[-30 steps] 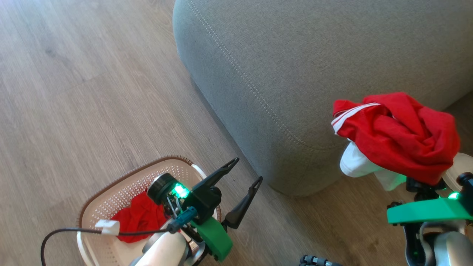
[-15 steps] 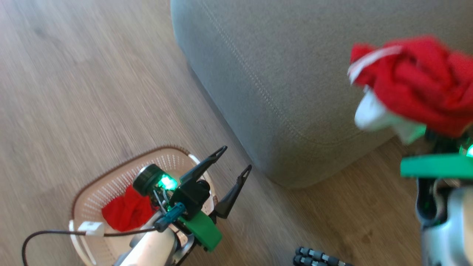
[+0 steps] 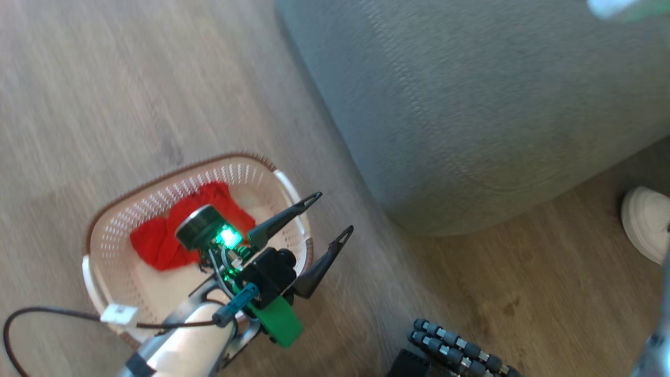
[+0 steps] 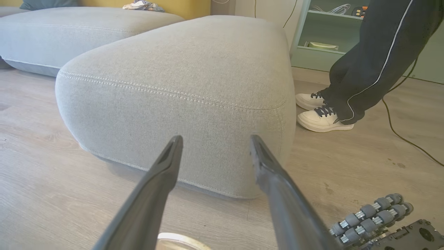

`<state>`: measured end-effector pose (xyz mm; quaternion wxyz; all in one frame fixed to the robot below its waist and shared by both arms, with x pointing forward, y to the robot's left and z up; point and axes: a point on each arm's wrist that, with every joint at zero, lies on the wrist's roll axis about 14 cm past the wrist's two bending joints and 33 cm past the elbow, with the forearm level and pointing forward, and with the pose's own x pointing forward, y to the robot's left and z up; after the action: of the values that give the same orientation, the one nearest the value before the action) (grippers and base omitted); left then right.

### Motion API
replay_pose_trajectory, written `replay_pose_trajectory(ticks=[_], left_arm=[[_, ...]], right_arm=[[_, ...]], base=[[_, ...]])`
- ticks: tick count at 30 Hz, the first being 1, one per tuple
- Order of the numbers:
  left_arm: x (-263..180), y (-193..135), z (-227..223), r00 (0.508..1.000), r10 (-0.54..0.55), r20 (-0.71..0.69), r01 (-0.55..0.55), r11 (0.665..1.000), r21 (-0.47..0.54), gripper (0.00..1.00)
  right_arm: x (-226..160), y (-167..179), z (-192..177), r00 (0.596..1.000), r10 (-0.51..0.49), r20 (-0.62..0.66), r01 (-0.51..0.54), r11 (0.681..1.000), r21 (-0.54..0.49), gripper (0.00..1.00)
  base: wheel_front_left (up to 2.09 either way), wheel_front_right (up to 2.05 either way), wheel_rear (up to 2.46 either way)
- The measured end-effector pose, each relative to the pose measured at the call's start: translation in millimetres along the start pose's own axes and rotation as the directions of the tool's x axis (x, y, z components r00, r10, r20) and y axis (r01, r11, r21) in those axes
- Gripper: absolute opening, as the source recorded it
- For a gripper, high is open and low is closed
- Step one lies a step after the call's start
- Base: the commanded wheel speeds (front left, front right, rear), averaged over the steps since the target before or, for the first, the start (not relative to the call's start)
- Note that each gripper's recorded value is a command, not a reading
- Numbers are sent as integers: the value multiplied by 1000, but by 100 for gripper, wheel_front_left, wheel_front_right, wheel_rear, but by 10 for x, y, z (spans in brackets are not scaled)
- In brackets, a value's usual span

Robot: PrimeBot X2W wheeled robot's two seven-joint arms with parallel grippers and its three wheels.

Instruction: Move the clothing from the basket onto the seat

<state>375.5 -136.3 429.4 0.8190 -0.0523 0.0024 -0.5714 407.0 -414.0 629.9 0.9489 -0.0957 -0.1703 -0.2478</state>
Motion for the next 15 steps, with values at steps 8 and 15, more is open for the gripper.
replay_pose_trajectory(ticks=[8,15], left_arm=[[-71,294,-141,999,40,1,-40,999,0,100],[-240,524,-331,994,98,-40,-98,995,-2,100]], right_arm=[[478,-31,-589,992,-54,-117,58,998,25,0],[685,128,-1235,962,-72,-263,94,993,74,0]], base=[[0,0,0],[0,0,0]])
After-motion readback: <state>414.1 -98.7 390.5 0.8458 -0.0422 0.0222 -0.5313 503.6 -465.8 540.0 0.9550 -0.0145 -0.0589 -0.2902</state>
